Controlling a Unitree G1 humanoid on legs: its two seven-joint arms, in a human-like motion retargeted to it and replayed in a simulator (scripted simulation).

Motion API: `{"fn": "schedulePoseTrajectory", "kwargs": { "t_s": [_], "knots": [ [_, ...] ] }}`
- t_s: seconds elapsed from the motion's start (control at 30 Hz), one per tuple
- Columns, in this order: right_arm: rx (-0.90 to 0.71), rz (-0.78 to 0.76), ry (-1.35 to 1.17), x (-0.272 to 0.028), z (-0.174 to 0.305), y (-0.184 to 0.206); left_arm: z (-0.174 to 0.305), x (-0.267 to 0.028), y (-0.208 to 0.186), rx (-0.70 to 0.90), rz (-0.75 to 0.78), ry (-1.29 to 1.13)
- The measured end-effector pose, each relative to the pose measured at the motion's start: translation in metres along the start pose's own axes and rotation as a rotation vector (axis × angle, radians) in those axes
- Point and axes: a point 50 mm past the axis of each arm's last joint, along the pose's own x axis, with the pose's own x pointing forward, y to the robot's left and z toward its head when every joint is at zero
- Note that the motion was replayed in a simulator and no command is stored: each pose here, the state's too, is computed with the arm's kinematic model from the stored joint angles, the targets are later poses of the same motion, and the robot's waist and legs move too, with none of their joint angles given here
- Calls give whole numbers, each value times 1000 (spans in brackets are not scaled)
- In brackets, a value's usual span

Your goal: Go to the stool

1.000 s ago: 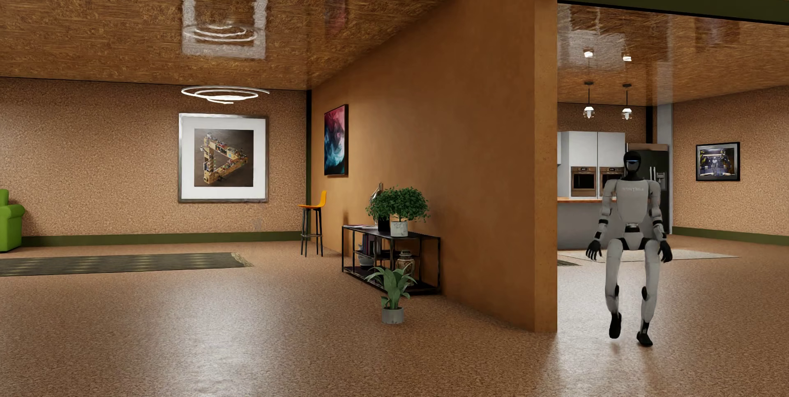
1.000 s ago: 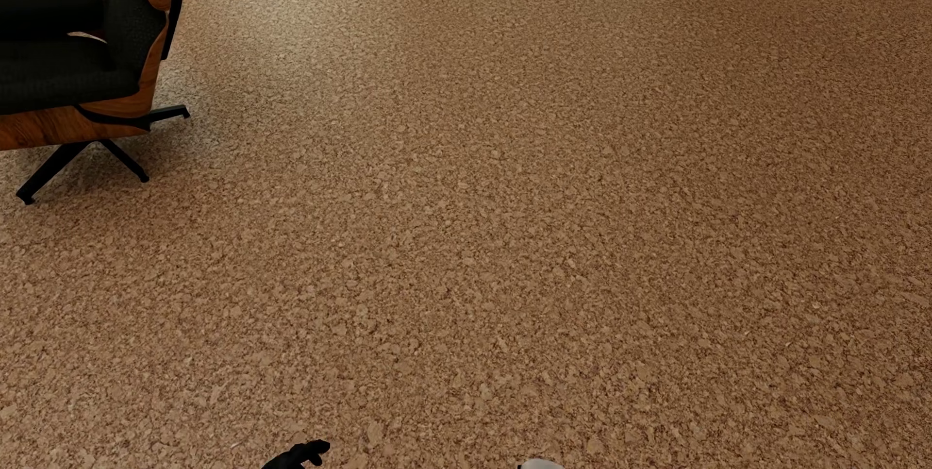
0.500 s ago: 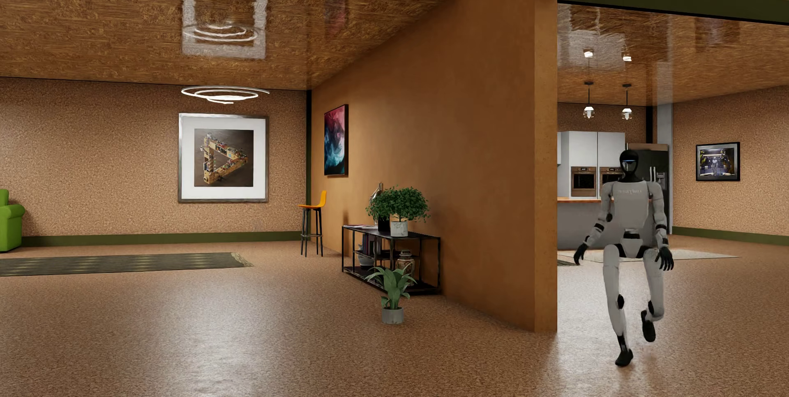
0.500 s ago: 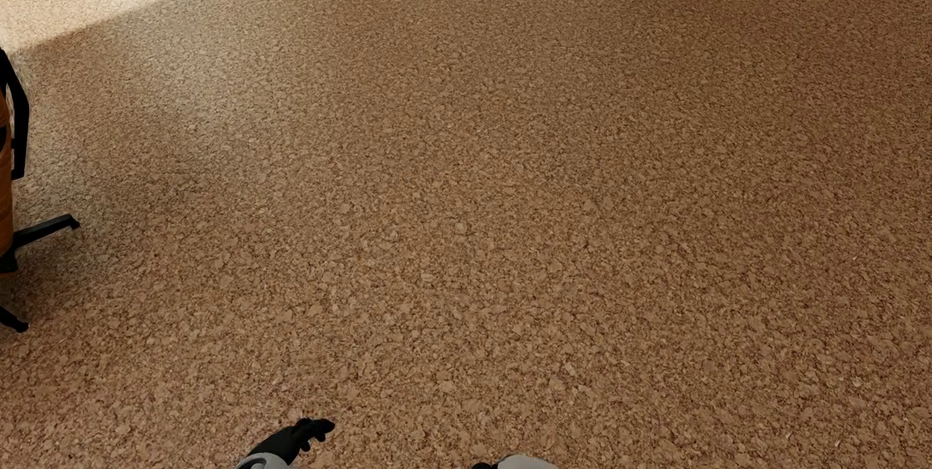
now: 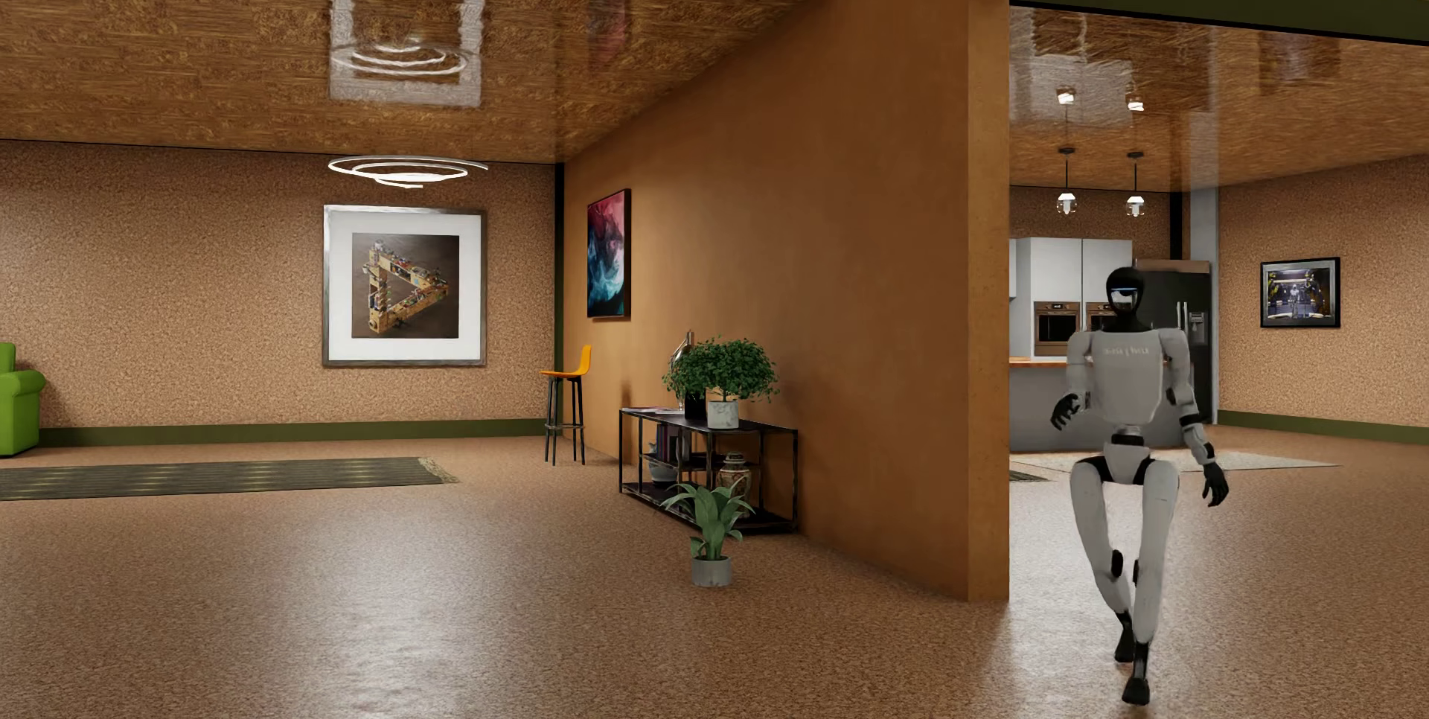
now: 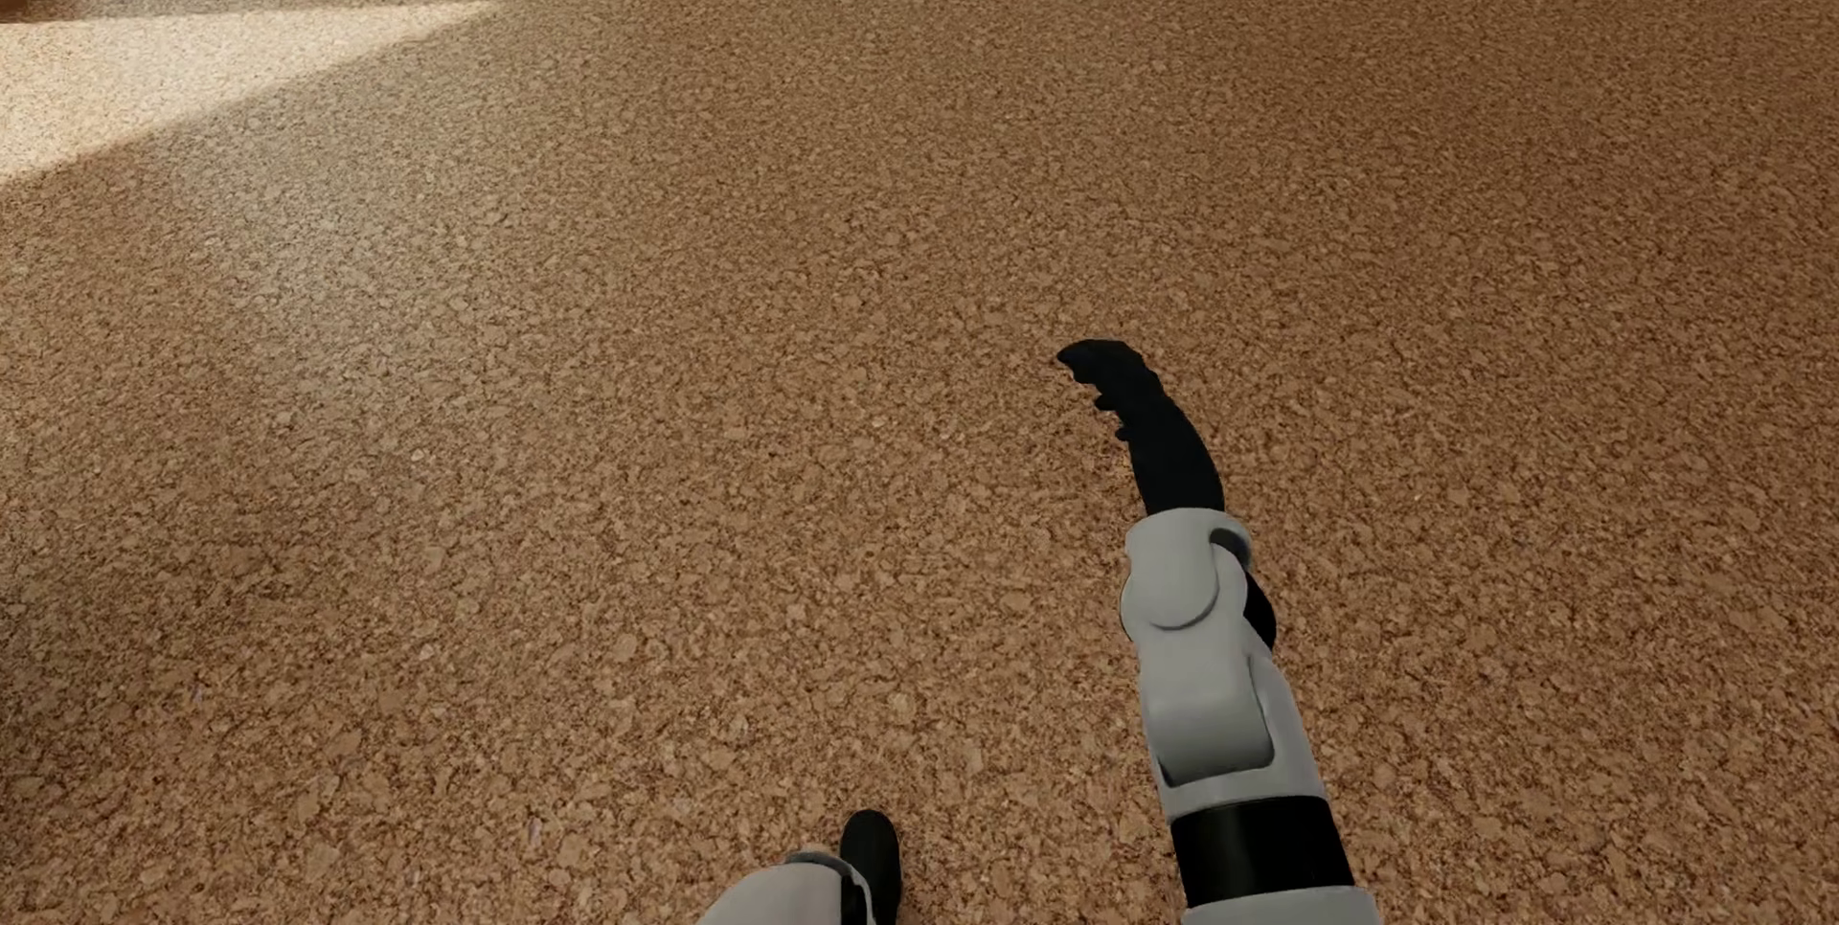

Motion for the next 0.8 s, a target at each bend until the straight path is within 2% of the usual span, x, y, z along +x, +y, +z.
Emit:
{"fn": "schedulePoseTrajectory", "kwargs": {
  "t_s": [0.07,0.1,0.13,0.17,0.2,0.23,0.3,0.33,0.37,0.4,0.47,0.5,0.57,0.63,0.67,0.73,0.8],
  "knots": [
    [-607,4,14,0,-16,-4,17,-4,5,-178,84,-51],
    [-963,49,37,-4,-31,-1,29,-4,7,-236,100,-72],
    [-1226,131,52,-10,-46,9,44,-2,11,-218,106,-89],
    [-1302,228,102,-23,-68,21,60,0,19,-155,108,-105],
    [-1213,323,236,-40,-96,29,80,2,30,-77,109,-130],
    [-1001,388,427,-65,-129,36,105,0,43,6,123,-188],
    [-588,471,897,-138,-198,43,165,-17,70,115,197,-383],
    [-475,510,1103,-180,-221,47,197,-32,85,165,264,-498],
    [-484,596,1240,-222,-237,49,226,-50,99,205,338,-612],
    [-592,720,1299,-258,-245,50,253,-73,113,219,428,-738],
    [-789,996,1240,-316,-247,57,289,-115,138,183,617,-949],
    [-793,1097,1219,-340,-245,61,297,-130,147,152,680,-1016],
    [-635,1194,1337,-377,-242,60,295,-142,159,30,708,-1087],
    [-548,1234,1386,-380,-241,60,277,-127,158,-39,661,-1028],
    [-568,1178,1365,-370,-240,60,268,-114,150,-4,631,-980],
    [-593,948,1331,-340,-237,65,239,-74,131,134,527,-774],
    [-572,639,1313,-289,-232,68,199,-34,103,262,325,-518]
  ]
}}
